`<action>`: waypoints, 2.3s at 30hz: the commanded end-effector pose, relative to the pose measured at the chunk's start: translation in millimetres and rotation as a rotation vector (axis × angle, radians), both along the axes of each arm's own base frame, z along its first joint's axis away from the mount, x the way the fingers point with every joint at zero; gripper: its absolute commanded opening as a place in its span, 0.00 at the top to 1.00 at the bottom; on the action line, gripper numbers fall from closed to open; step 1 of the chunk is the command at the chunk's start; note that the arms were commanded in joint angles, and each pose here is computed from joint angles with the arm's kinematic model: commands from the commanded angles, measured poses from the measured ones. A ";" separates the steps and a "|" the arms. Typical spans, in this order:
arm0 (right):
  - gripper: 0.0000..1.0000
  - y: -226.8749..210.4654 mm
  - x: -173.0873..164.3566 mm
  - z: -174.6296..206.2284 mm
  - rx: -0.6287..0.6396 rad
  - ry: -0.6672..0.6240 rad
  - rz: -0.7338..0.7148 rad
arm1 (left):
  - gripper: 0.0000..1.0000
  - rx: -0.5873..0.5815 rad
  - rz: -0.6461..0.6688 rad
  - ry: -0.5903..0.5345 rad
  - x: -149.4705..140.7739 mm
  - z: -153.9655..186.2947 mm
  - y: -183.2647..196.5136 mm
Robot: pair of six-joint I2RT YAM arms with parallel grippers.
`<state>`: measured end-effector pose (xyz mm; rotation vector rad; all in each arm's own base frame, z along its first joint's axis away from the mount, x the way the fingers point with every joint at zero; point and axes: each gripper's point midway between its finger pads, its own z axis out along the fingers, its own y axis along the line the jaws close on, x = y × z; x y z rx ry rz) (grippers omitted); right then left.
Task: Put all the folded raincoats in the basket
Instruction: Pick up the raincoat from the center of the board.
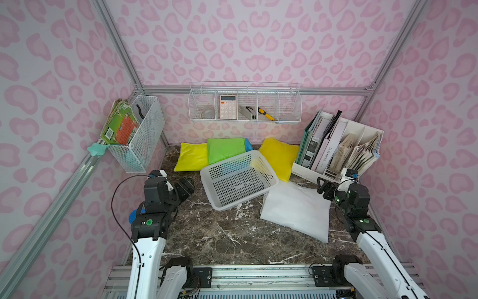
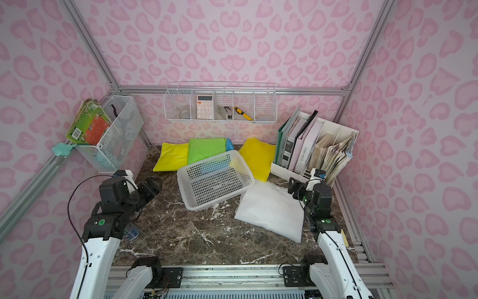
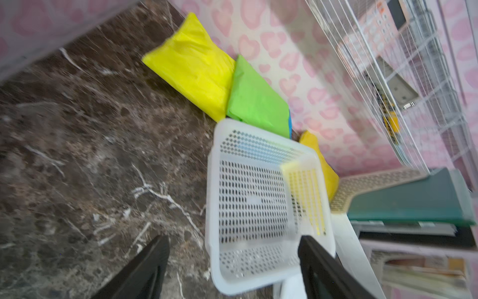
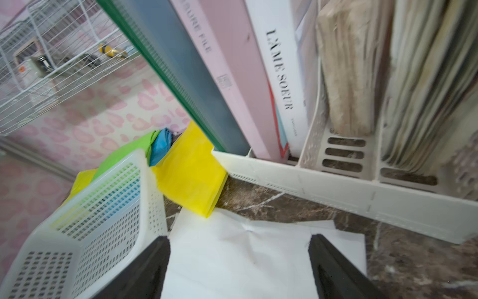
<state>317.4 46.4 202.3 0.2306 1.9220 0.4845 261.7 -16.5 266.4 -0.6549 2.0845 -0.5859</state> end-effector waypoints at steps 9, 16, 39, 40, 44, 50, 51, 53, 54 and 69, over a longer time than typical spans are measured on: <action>0.16 -1.1 -19.9 -44.1 -0.053 0.276 0.001 | 0.19 -0.346 -0.509 0.045 -98.4 5.0 -103.2; 0.20 -37.3 -28.0 -87.3 0.104 0.462 -0.127 | 0.20 -0.348 -0.540 0.062 -97.3 14.3 -106.7; 0.29 -43.5 -59.2 -180.5 0.374 0.717 -0.191 | 0.36 0.003 -0.827 0.304 -42.4 -60.7 -228.7; 0.29 -42.7 -60.2 -182.7 0.378 0.724 -0.186 | 0.36 0.018 -0.835 0.314 -42.4 -64.2 -233.2; 0.35 -35.5 -62.6 -187.2 0.424 0.725 -0.161 | 0.37 0.048 -0.843 0.339 -38.5 -73.0 -244.1; 0.49 -40.0 -58.0 -180.7 0.394 0.708 -0.160 | 0.37 0.055 -0.842 0.341 -37.1 -75.5 -247.3; 0.57 -41.1 -56.4 -178.0 0.390 0.701 -0.158 | 0.37 0.056 -0.840 0.343 -37.2 -76.3 -246.8; 0.83 -43.2 -54.8 -171.2 0.393 0.691 -0.152 | 0.37 0.061 -0.839 0.355 -39.4 -78.4 -244.7; 0.91 -44.1 -53.9 -168.6 0.384 0.689 -0.151 | 0.37 0.066 -0.838 0.360 -40.6 -79.2 -243.0; 1.00 -56.2 -38.4 -159.6 0.016 0.828 -0.229 | 0.34 0.119 -0.842 0.384 -46.9 -80.4 -232.7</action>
